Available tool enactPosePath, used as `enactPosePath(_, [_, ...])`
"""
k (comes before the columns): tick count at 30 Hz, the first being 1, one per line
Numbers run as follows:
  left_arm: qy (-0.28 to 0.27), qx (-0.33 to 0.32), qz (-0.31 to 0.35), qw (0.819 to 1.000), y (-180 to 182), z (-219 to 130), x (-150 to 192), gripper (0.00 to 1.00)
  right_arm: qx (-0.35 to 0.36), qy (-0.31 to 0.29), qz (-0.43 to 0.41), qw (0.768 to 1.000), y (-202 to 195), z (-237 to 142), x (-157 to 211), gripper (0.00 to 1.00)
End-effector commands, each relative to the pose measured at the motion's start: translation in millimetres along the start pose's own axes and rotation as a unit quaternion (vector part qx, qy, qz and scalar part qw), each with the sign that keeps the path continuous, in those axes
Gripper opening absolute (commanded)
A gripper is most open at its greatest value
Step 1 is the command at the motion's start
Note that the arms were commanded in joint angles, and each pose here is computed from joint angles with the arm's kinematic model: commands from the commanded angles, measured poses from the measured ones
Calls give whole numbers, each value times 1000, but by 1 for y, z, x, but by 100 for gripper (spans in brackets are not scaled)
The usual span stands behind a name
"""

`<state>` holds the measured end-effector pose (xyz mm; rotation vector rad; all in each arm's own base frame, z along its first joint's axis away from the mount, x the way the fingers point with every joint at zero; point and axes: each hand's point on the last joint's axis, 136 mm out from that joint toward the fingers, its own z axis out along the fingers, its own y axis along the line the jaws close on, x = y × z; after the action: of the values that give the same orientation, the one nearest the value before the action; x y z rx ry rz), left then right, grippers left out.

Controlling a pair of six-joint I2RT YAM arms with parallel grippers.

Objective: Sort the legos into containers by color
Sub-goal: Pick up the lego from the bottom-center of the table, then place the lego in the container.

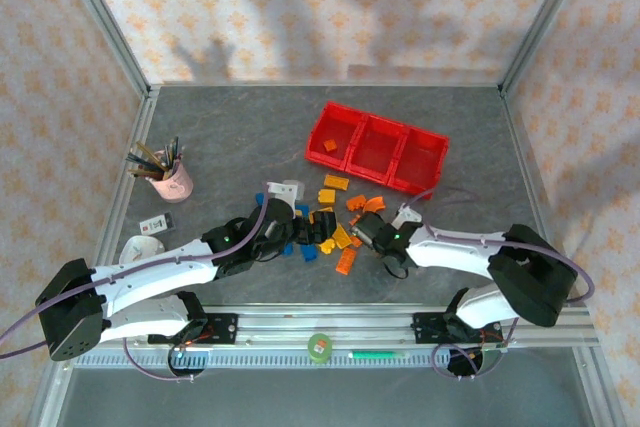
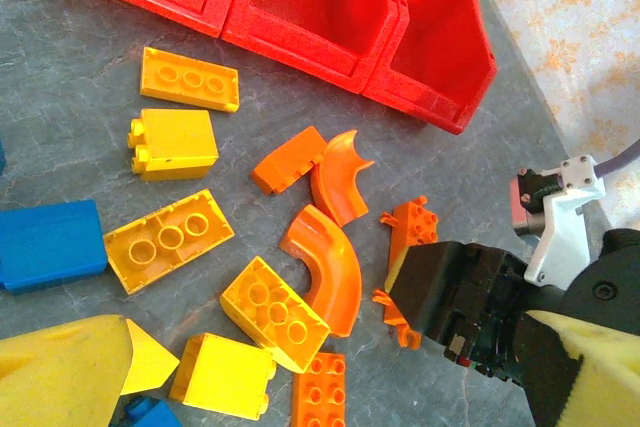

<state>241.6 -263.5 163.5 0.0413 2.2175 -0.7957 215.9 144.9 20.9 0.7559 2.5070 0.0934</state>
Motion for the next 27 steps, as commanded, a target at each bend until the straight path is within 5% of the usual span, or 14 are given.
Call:
enactPosePath(1, [-19, 8, 1, 1000, -11, -2, -12, 99, 3, -6, 3, 1000, -10, 1, -3, 31])
enactPosePath(11, [-34, 2, 0, 999, -9, -6, -19, 99, -4, -54, -56, 997, 13, -27, -39, 25])
enactPosePath(20, [-78, -43, -7, 996, 6, -20, -46, 99, -76, -109, -137, 982, 95, -71, -88, 26])
enactPosePath(27, [-107, -63, -26, 992, 27, -30, -71, 99, -115, -125, -196, 966, 177, -67, -122, 26])
